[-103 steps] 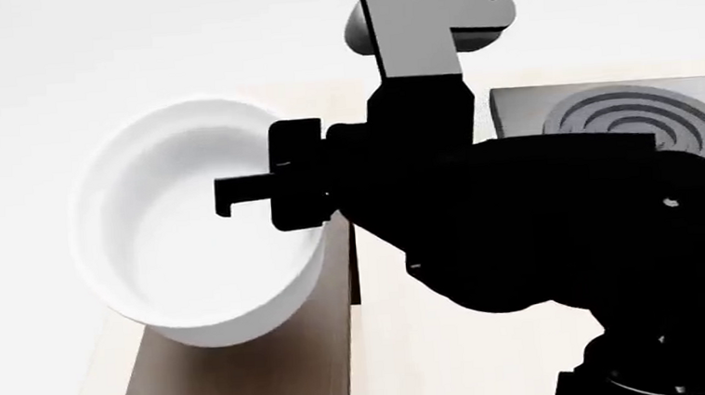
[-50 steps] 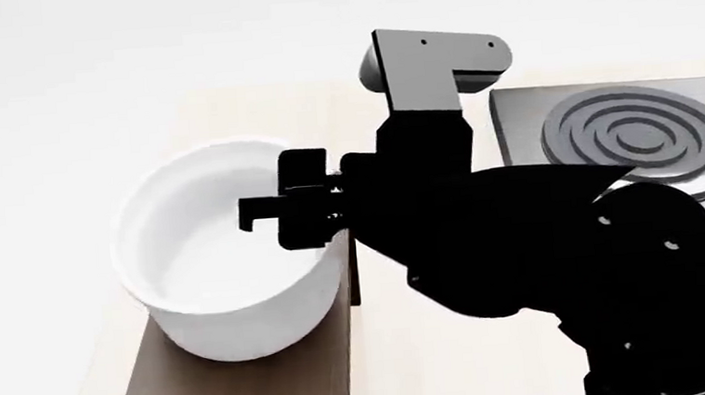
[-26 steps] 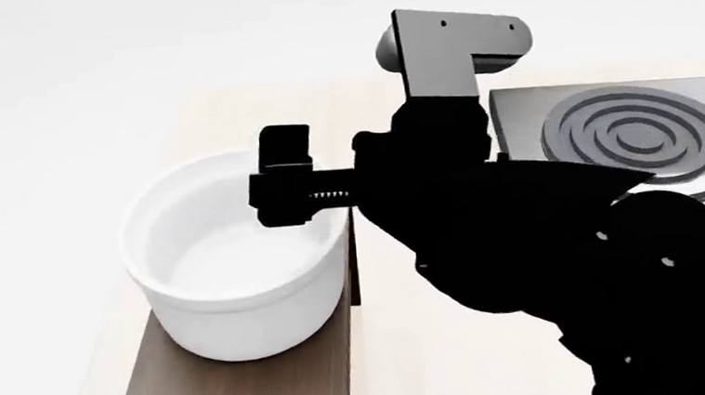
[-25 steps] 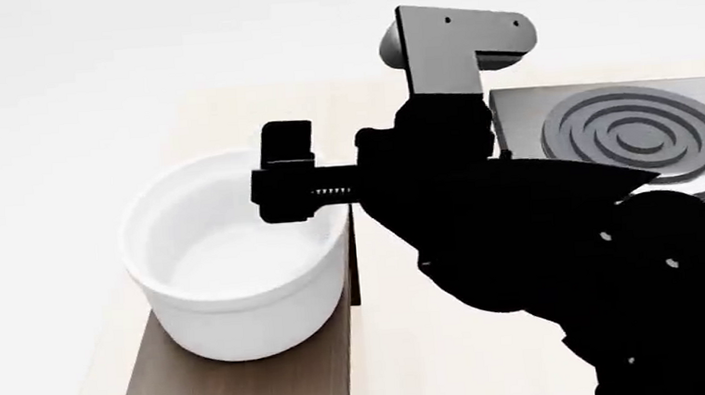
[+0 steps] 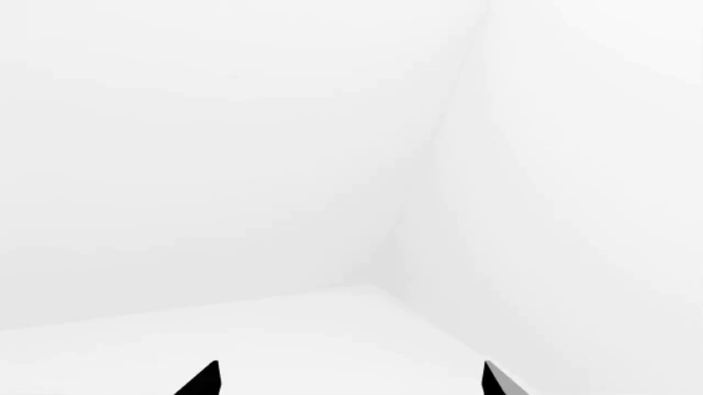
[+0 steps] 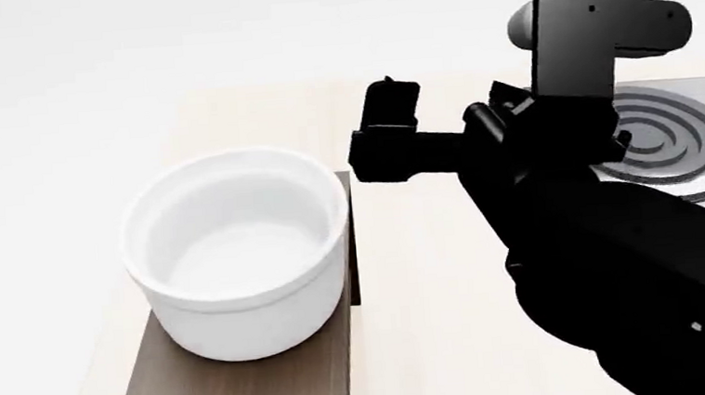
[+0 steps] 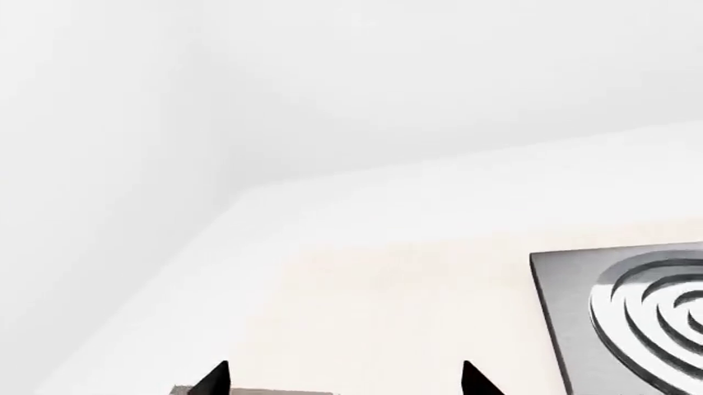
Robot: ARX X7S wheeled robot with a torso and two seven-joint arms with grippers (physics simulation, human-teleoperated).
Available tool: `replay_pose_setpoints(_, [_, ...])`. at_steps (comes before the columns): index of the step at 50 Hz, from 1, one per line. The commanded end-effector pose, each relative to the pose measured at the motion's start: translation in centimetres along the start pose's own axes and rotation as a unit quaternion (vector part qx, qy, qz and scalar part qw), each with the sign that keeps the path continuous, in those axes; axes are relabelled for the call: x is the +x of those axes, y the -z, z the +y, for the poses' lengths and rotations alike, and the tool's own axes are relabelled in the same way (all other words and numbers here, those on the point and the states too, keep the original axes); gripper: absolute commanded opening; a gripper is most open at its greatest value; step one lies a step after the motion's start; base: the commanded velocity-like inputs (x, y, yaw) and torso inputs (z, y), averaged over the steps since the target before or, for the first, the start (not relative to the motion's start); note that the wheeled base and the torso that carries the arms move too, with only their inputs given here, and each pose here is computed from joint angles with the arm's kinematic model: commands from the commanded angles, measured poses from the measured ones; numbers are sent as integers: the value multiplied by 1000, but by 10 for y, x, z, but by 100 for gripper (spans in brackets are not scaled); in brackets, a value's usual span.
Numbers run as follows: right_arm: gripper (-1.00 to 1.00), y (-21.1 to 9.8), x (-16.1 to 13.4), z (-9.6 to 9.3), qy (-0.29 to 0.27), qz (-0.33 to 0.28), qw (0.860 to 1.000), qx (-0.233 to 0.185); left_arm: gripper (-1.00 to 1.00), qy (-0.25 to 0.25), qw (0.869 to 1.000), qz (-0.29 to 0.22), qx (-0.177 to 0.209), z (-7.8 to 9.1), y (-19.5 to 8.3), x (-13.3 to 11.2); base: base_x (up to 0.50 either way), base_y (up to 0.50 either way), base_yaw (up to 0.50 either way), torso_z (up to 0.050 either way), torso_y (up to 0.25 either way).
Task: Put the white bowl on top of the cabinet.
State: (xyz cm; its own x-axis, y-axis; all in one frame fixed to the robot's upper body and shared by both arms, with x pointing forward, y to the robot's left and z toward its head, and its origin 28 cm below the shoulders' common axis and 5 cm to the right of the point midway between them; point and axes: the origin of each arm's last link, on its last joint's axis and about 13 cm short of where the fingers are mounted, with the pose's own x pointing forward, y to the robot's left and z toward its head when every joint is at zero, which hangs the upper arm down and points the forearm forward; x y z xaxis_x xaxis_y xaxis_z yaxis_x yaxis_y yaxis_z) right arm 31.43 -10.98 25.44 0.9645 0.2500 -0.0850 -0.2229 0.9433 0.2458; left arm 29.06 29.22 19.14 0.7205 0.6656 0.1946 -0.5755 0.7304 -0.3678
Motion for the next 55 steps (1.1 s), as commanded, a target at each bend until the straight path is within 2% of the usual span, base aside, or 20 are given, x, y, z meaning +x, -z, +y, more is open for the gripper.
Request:
replay_pose_setpoints(1, [100, 17, -8, -23, 69, -32, 997, -6, 100, 1, 1000, 0, -1, 0, 0, 0, 0, 0, 0, 0, 0])
replay_pose_setpoints(8, [100, 29, -13, -38, 96, -27, 995, 8, 100, 0, 1000, -2, 1, 0, 1, 0, 0, 0, 0, 0, 0])
replay_pose_setpoints(20, [100, 41, -21, -50, 137, -38, 990, -12, 100, 3, 1000, -2, 0, 0, 0, -1, 0, 0, 0, 0, 0])
replay_pose_setpoints(21, [100, 42, -21, -51, 148, -43, 988, -26, 100, 3, 1000, -2, 0, 0, 0, -1, 0, 0, 0, 0, 0])
replay_pose_setpoints(24, [100, 46, -22, -55, 157, -41, 986, -27, 100, 3, 1000, -3, 0, 0, 1, -1, 0, 0, 0, 0, 0])
replay_pose_setpoints(25, [100, 49, -22, -57, 174, -48, 982, -47, 100, 4, 1000, -3, 0, 0, 1, -1, 0, 0, 0, 0, 0])
replay_pose_setpoints(35, [100, 52, -35, -64, 212, -72, 971, -85, 100, 8, 1000, -6, 4, -1, 1, -1, 0, 0, 0, 0, 0])
replay_pose_setpoints(37, [100, 51, -38, -67, 236, -81, 963, -107, 100, 7, 1000, -5, 2, 0, 0, -2, 0, 0, 0, 0, 0])
replay_pose_setpoints(40, [100, 51, -42, -68, 238, -85, 962, -105, 100, 7, 1000, -5, 3, -1, 1, -1, 0, 0, 0, 0, 0])
replay_pose_setpoints(44, [100, 49, -46, -68, 252, -100, 953, -135, 100, 7, 1000, -5, 3, -1, 2, -1, 0, 0, 0, 0, 0])
replay_pose_setpoints(52, [100, 45, -51, -67, 251, -112, 951, -142, 100, 11, 1000, -5, 0, -1, 2, -2, 0, 0, 0, 0, 0])
replay_pose_setpoints(55, [100, 41, -56, -67, 257, -127, 946, -154, 100, 12, 1000, -4, 1, -1, 3, -3, 0, 0, 0, 0, 0])
